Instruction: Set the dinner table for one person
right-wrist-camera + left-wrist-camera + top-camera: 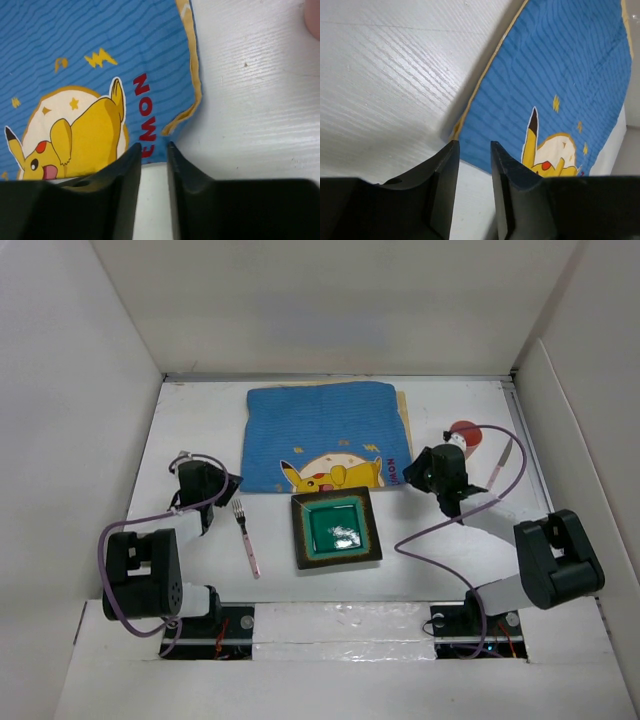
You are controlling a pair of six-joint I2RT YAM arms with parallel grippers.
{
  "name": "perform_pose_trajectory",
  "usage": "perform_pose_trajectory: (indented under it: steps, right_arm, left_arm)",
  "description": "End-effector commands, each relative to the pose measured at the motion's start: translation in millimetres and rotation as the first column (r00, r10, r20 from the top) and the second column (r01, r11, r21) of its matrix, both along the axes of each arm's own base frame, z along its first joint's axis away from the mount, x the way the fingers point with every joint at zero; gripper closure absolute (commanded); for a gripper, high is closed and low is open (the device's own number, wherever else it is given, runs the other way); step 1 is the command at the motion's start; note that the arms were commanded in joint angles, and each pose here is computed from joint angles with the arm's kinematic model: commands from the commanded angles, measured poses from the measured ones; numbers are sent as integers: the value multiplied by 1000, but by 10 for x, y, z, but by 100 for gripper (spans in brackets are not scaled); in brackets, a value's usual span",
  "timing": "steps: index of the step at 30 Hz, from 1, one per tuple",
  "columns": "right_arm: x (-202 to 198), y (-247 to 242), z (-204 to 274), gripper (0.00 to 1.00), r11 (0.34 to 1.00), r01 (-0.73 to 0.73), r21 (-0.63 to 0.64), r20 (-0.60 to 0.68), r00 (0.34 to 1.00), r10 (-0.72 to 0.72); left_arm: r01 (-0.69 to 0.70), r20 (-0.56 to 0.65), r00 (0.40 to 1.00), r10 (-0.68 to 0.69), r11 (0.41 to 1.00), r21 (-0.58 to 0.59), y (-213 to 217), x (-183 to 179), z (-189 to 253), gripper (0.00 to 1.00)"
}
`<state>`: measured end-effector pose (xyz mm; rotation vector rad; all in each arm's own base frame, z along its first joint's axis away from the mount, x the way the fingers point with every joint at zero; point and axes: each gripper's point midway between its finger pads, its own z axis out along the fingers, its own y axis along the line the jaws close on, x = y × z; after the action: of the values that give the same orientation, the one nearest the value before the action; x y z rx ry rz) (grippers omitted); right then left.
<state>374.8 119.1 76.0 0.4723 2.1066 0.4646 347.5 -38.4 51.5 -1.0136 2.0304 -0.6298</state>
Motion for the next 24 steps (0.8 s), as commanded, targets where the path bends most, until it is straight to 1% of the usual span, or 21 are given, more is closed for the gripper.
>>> perform_pose_trajectory:
  steps: [1,2,3,4,6,8,10,11,12,13,14,15,16,17,18,19,20,21,22,23,24]
  right_arm:
    - [-22,4,190,65,1000,15,-22,50,999,-14]
    - [-38,26,239,62,1000,8,-29,60,998,-6]
    - [-38,-4,355,54,999,19,-34,87,996,-16]
    - [-73,8,393,52,999,8,-52,86,996,-4]
    - [-154,71,614,46,998,-23,-53,140,990,30]
    - [-305,138,630,45,994,-84,-69,153,984,94]
    - [-532,381,711,75,976,-212,-42,188,958,216]
    - [-705,442,532,96,963,-266,-38,158,950,268]
    - [-824,536,481,100,950,-310,-33,154,938,312]
    - [-997,685,486,100,916,-402,4,163,904,396]
    - [-1151,693,297,100,907,-421,18,125,901,416]
    - [-1275,758,231,100,893,-449,30,115,889,443]
    - [-1360,784,178,92,889,-454,59,105,889,447]
    - [-1423,799,188,76,883,-464,71,122,883,454]
    - [-1532,793,55,48,876,-476,84,97,878,468]
    - [-1574,823,53,38,868,-485,102,104,873,476]
    - [-1603,820,33,30,865,-490,108,102,871,480]
    - [-1664,837,-29,22,856,-505,113,85,863,498]
    - [-1673,841,-45,19,854,-507,116,84,862,501]
    - [-1675,855,-84,17,852,-509,124,80,861,503]
    - [-1682,850,-129,16,853,-507,123,63,862,503]
  left_arm:
    - [10,115,993,-10,1000,-7,-27,180,423,71]
    - [19,132,991,-16,1000,-19,-51,198,504,65]
    - [21,172,985,-17,1000,-20,-56,223,665,65]
    - [22,202,979,-18,1000,-20,-57,266,824,61]
    - [57,282,958,-48,998,-25,-115,266,1175,62]
    - [132,346,932,-112,991,-34,-236,262,1525,66]
    - [201,427,884,-189,979,17,-323,185,1946,71]
    - [253,447,861,-242,967,37,-398,113,2057,84]
    - [273,483,827,-288,957,102,-414,22,2225,89]
    - [292,469,826,-314,949,121,-433,-58,2241,93]
    - [321,469,813,-346,937,136,-474,-140,2261,100]
    - [320,491,793,-361,932,169,-476,-246,2368,100]
    - [326,467,797,-383,924,201,-465,-331,2307,100]
    - [325,463,792,-397,917,231,-454,-381,2304,100]
    - [317,475,779,-410,910,266,-443,-463,2363,100]
    - [325,441,782,-440,893,312,-420,-528,2297,100]
    - [330,428,780,-457,881,339,-437,-567,2285,100]
    - [328,424,776,-468,872,363,-461,-614,2304,96]
    - [335,405,778,-480,863,378,-497,-648,2255,90]
    - [349,394,765,-510,842,412,-546,-675,2205,73]
    - [357,395,760,-516,839,410,-560,-683,2206,72]
